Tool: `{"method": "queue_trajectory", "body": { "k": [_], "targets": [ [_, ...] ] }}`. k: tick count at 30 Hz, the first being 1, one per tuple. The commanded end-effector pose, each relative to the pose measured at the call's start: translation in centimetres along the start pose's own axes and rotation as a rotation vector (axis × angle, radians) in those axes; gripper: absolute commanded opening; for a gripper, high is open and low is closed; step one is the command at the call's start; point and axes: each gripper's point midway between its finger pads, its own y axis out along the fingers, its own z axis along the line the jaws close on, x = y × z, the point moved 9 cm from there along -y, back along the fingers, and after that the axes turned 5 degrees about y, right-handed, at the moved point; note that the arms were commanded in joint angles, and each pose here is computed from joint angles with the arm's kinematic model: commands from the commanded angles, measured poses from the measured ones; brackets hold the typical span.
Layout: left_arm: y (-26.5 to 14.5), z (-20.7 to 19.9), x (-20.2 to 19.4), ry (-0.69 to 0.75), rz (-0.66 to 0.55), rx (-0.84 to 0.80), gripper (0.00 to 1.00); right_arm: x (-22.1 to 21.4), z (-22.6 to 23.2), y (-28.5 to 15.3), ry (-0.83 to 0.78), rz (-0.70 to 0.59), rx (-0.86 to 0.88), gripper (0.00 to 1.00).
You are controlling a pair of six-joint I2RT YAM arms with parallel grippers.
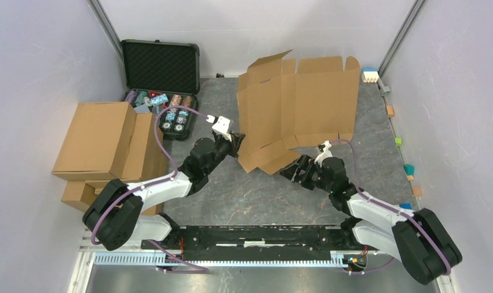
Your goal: Fold the paper box
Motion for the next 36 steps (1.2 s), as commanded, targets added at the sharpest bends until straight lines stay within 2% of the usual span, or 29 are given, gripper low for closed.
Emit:
{"method": "queue_trajectory", "body": {
  "k": [1, 7, 10, 12, 18, 29, 36],
  "targets": [
    [0.0, -0.4, 0.3, 0.078, -0.033, -0.036, 0.02, 1.5, 3.2, 1.6, 0.039, -0.087, 0.108, 0.86],
    [0.0, -0.7, 0.4, 0.084, -0.038, -0.050, 0.02, 1.3, 3.4, 2.8, 0.052, -0.078, 0.125, 0.63],
    [-0.1, -0.8, 0.4, 0.085, -0.041, -0.055, 0.02, 1.5, 3.5, 3.1, 0.044, -0.088, 0.124, 0.55],
    [-0.1, -0.8, 0.4, 0.082, -0.042, -0.058, 0.02, 1.9, 3.7, 3.4, 0.024, -0.102, 0.124, 0.43],
    [-0.2, -0.9, 0.5, 0.069, -0.047, -0.061, 0.02, 1.6, 3.2, 3.9, -0.017, -0.084, 0.097, 0.21],
    [0.0, -1.1, 0.6, 0.037, -0.034, -0.060, 0.02, -1.8, 0.6, 6.0, -0.050, 0.045, 0.037, 0.13],
    [0.4, -1.3, 0.7, -0.014, 0.012, -0.052, 0.02, -1.6, 0.5, 6.7, -0.101, 0.020, 0.029, 0.13]
  ]
}}
